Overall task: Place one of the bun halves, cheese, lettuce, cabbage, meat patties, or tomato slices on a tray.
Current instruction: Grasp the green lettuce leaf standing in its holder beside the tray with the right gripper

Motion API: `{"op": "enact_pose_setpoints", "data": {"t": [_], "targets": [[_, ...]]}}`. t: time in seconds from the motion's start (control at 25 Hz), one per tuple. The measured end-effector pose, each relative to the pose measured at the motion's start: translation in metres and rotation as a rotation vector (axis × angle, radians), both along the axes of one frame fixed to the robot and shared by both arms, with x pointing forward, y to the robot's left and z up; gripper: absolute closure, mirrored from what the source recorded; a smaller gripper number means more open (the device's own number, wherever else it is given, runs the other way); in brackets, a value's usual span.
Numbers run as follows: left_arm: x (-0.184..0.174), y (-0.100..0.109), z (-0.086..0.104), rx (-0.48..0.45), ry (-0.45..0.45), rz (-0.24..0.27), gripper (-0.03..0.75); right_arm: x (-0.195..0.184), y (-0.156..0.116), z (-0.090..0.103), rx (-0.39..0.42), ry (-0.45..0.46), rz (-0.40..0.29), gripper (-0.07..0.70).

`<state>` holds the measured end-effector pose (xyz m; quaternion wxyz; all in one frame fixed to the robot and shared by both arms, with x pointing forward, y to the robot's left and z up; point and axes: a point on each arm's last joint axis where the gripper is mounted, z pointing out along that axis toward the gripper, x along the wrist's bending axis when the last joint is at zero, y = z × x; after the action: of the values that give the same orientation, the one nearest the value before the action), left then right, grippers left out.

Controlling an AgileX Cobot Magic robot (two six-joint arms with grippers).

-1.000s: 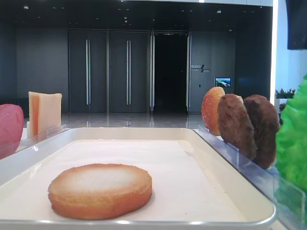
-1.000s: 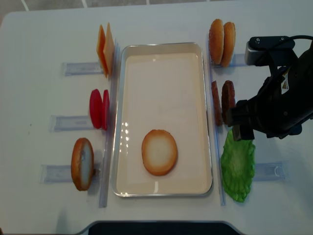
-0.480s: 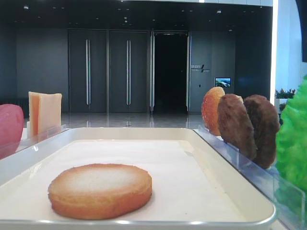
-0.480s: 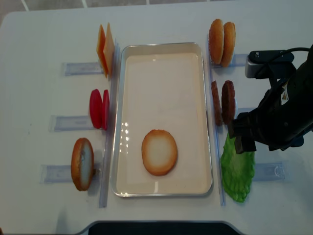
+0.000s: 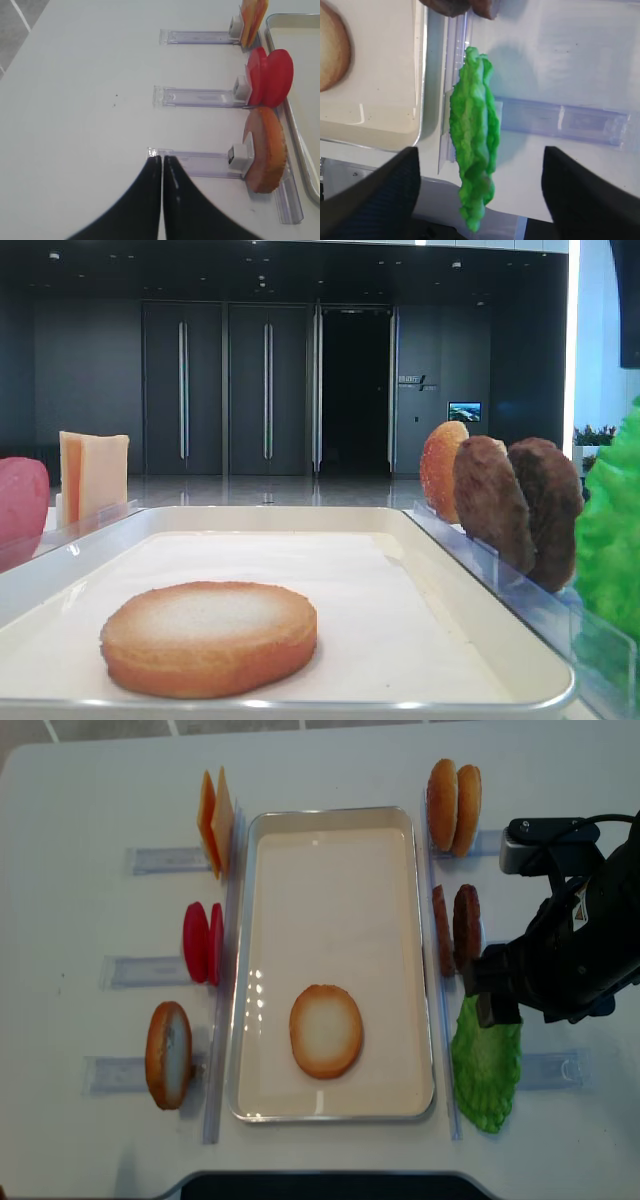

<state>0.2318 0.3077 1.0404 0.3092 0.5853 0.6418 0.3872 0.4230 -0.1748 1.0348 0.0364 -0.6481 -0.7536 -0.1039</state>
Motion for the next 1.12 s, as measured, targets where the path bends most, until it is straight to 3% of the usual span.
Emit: {"op": "enact_pose_setpoints", "data": {"t": [0.52,0.88,1.12], "targets": [[0.000,0.000,0.000,0.000,0.000,0.000,0.716,0.002,0.003,-0.005,0.004,0.031,-0.007,0.309],[0.000,0.000,0.000,0.000,0.000,0.000,0.716,0.004,0.004,-0.012,-0.017,0.066,-0.005,0.566],[0.000,0.000,0.000,0.000,0.000,0.000,0.716,0.004,0.004,-0.011,-0.019,0.070,-0.005,0.569]]}}
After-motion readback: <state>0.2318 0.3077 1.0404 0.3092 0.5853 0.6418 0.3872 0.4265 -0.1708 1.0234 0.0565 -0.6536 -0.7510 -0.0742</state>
